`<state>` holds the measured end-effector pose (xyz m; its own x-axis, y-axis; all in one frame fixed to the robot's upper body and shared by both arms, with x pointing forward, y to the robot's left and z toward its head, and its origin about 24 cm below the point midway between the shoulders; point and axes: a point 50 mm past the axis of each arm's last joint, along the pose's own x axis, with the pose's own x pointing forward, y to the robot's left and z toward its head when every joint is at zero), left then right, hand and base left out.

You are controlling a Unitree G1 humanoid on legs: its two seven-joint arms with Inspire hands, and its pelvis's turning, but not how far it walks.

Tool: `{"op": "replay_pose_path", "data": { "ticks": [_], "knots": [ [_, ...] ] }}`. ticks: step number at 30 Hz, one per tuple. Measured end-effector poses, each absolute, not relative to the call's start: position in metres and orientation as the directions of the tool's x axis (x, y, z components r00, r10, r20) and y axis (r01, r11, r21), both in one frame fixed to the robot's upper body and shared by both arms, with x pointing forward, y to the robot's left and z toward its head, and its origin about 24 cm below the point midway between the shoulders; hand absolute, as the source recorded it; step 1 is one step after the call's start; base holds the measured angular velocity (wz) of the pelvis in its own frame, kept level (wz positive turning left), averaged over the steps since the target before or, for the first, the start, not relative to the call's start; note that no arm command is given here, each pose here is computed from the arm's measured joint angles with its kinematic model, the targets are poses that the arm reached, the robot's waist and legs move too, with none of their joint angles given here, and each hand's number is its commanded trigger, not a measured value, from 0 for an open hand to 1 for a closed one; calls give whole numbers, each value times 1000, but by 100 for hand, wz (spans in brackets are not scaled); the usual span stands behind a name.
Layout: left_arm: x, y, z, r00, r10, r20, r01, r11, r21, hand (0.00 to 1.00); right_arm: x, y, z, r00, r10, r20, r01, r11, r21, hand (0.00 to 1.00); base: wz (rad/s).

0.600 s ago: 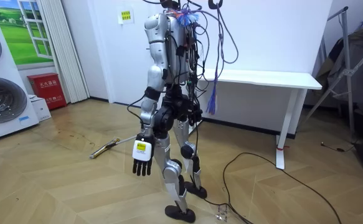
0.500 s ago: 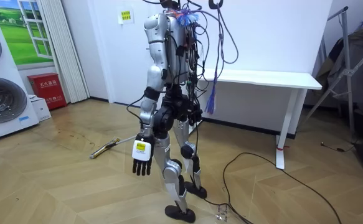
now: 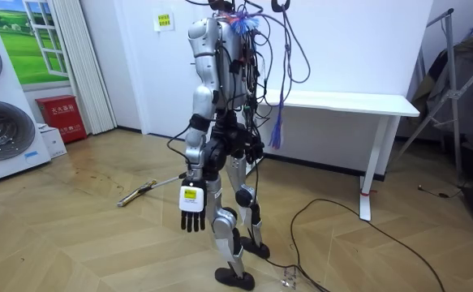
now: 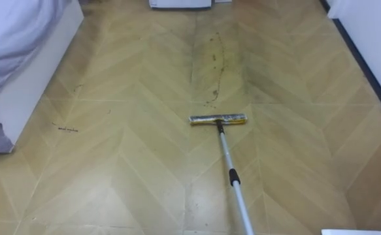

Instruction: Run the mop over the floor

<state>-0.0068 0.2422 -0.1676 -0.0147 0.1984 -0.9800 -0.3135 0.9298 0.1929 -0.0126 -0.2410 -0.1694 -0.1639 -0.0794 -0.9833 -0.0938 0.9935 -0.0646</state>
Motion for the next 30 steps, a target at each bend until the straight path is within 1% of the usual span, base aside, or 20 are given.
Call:
{"op": "replay_pose_path", "data": {
  "ticks": [5, 16, 23, 28, 30],
  "knots": [
    [-10, 242, -168, -33, 197, -980, -314, 929, 197, 0, -13, -240, -169, -168, -79, -983, -97, 993, -63, 100, 0],
    [2, 242, -167, 6, 208, -978, -221, 954, 202, 0, -8, -242, -169, -154, -108, -982, -115, 989, -91, 100, 3],
    [19, 240, -167, 51, 226, -973, -178, 960, 214, 0, 3, -243, -170, -124, -137, -983, -94, 988, -126, 100, 8],
    [33, 238, -167, 84, 243, -966, -164, 960, 227, 0, 20, -242, -170, -84, -156, -984, -90, 985, -148, 100, 1],
    [42, 237, -167, 104, 252, -962, -131, 962, 238, 0, 28, -242, -169, -59, -166, -984, -85, 983, -161, 100, 0]
  ]
}}
